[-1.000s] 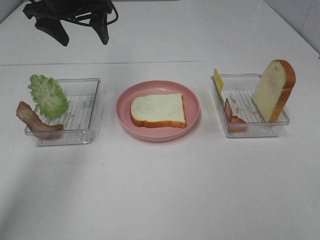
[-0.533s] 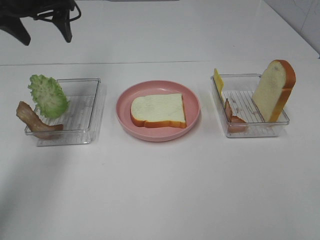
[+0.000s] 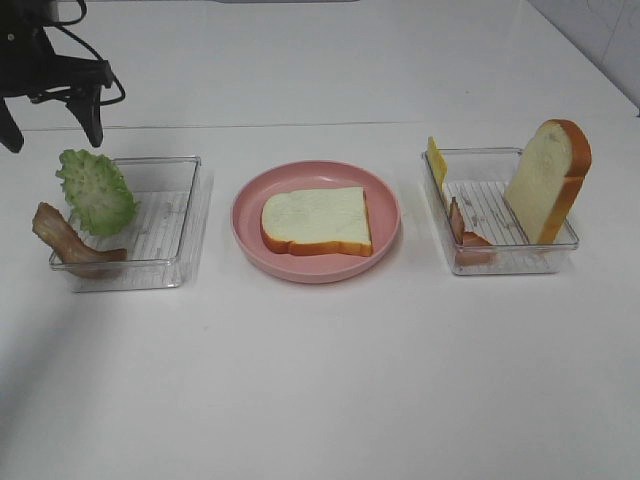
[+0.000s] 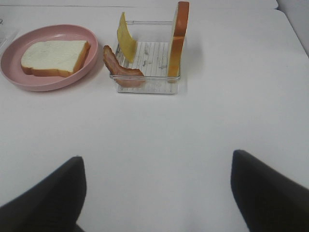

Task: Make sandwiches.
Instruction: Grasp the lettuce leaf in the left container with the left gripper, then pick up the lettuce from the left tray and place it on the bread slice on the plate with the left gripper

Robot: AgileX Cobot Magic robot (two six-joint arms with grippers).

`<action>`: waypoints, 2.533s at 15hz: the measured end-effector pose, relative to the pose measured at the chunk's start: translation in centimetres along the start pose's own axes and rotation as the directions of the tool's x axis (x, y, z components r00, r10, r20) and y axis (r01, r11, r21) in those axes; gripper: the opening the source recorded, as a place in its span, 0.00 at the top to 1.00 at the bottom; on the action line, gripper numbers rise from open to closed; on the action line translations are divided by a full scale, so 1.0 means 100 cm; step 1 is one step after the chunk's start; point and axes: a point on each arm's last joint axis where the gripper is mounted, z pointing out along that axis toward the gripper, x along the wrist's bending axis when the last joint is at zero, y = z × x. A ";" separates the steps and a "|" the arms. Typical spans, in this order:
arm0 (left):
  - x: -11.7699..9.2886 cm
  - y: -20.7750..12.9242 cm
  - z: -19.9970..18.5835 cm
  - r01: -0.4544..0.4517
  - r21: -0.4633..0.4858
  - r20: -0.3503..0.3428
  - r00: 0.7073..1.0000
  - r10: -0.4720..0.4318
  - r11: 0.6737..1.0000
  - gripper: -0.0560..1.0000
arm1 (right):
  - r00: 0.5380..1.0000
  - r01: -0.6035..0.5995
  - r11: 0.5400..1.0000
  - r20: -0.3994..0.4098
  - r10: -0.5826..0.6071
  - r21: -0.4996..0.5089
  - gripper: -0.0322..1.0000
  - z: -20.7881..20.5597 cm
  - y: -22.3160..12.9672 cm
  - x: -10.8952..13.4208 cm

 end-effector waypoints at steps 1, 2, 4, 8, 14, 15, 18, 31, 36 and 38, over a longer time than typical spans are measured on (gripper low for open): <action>0.000 0.000 0.010 -0.002 0.021 -0.004 1.000 0.002 1.000 0.21 | 1.000 0.000 1.000 0.000 0.000 0.000 0.22 0.000 0.000 0.000; 0.001 0.000 0.019 -0.008 0.040 -0.007 1.000 0.008 0.999 0.23 | 1.000 0.000 1.000 0.000 0.000 0.000 0.22 0.000 0.000 0.000; 0.001 0.001 0.032 -0.013 0.050 -0.009 1.000 0.014 0.999 0.24 | 1.000 0.000 1.000 0.000 0.000 0.000 0.22 0.000 0.000 0.000; 0.001 0.007 0.045 -0.015 0.008 -0.003 1.000 0.015 1.000 0.24 | 1.000 0.000 1.000 0.000 0.000 0.000 0.22 0.000 0.000 0.000; 0.001 0.009 0.058 -0.029 0.006 -0.003 1.000 0.029 1.000 0.30 | 1.000 0.000 1.000 0.000 0.000 0.000 0.22 0.000 0.000 0.000; 0.001 0.010 0.058 -0.029 -0.006 -0.001 1.000 0.029 1.000 0.37 | 1.000 0.000 1.000 0.000 0.000 0.000 0.22 0.000 0.000 0.000; 0.001 0.010 0.058 -0.029 -0.011 0.000 1.000 0.029 1.000 0.58 | 1.000 0.000 1.000 0.000 0.000 0.000 0.22 0.000 0.000 0.000; -0.028 0.018 -0.004 0.031 -0.153 0.298 0.954 0.017 0.988 0.94 | 1.000 0.000 1.000 0.000 0.000 0.000 0.22 0.000 0.000 0.000; -0.089 0.008 -0.012 -0.017 -0.170 0.555 0.824 0.110 0.985 0.94 | 1.000 0.000 1.000 0.000 0.000 0.000 0.22 0.000 0.000 0.000; -0.119 0.001 -0.007 -0.035 -0.180 0.595 0.792 0.137 0.983 0.94 | 1.000 0.000 1.000 0.000 0.000 0.000 0.22 0.000 0.000 0.000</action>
